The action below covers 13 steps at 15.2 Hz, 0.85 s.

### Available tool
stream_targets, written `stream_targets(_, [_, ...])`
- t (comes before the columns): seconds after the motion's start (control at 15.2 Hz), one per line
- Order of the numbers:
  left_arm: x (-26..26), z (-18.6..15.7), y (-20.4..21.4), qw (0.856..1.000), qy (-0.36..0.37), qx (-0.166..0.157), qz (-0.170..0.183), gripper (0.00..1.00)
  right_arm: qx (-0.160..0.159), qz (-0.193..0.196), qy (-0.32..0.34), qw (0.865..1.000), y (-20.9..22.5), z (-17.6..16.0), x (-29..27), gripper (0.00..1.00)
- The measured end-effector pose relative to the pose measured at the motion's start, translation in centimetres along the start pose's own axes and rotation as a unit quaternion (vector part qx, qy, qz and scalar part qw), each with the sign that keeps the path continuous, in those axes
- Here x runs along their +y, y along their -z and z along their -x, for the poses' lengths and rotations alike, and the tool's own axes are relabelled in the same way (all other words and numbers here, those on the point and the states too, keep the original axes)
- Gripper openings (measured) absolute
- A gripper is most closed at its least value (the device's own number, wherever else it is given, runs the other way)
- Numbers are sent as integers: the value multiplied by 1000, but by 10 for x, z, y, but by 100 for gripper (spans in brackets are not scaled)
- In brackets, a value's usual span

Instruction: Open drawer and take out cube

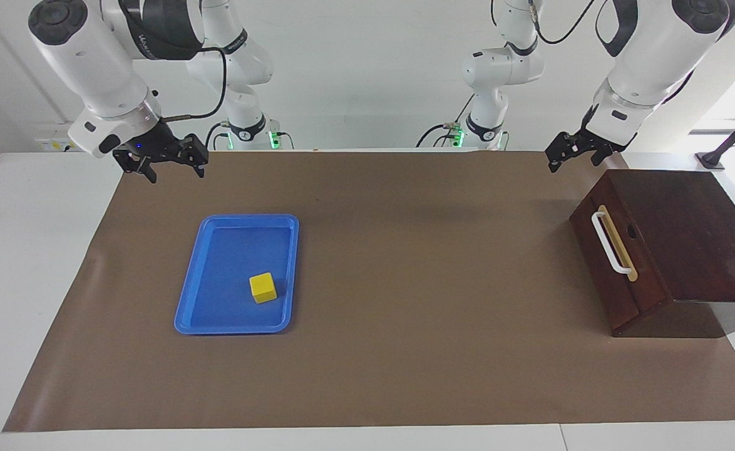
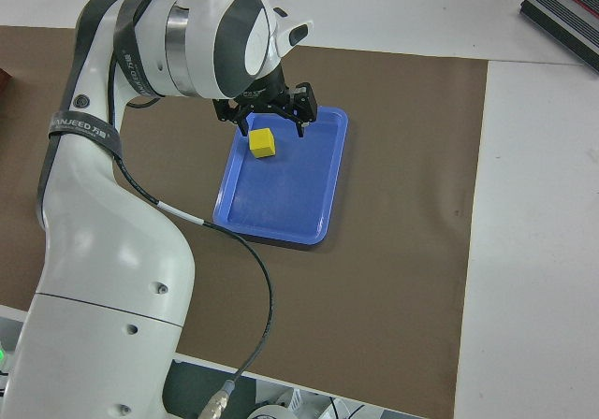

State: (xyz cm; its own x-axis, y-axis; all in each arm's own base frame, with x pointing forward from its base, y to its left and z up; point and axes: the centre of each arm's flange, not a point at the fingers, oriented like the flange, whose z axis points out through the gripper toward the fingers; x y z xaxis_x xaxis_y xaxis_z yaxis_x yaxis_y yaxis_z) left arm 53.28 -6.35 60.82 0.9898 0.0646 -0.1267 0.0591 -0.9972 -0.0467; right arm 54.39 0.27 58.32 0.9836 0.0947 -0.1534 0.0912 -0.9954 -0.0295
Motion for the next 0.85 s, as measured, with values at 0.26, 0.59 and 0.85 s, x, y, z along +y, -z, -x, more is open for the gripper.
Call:
stream_targets(0.26, [0,0,0,1000,0,0,0,100,-3,22,-2,1000,1,1,4,100])
stream_targets(0.59, [0,0,0,1000,0,1,0,100,-1,31,0,1000,3,1,3,100])
stream_targets(0.85, [1,0,1,1000,-1,1,0,100,1,32,1,1000,4,1,3,100])
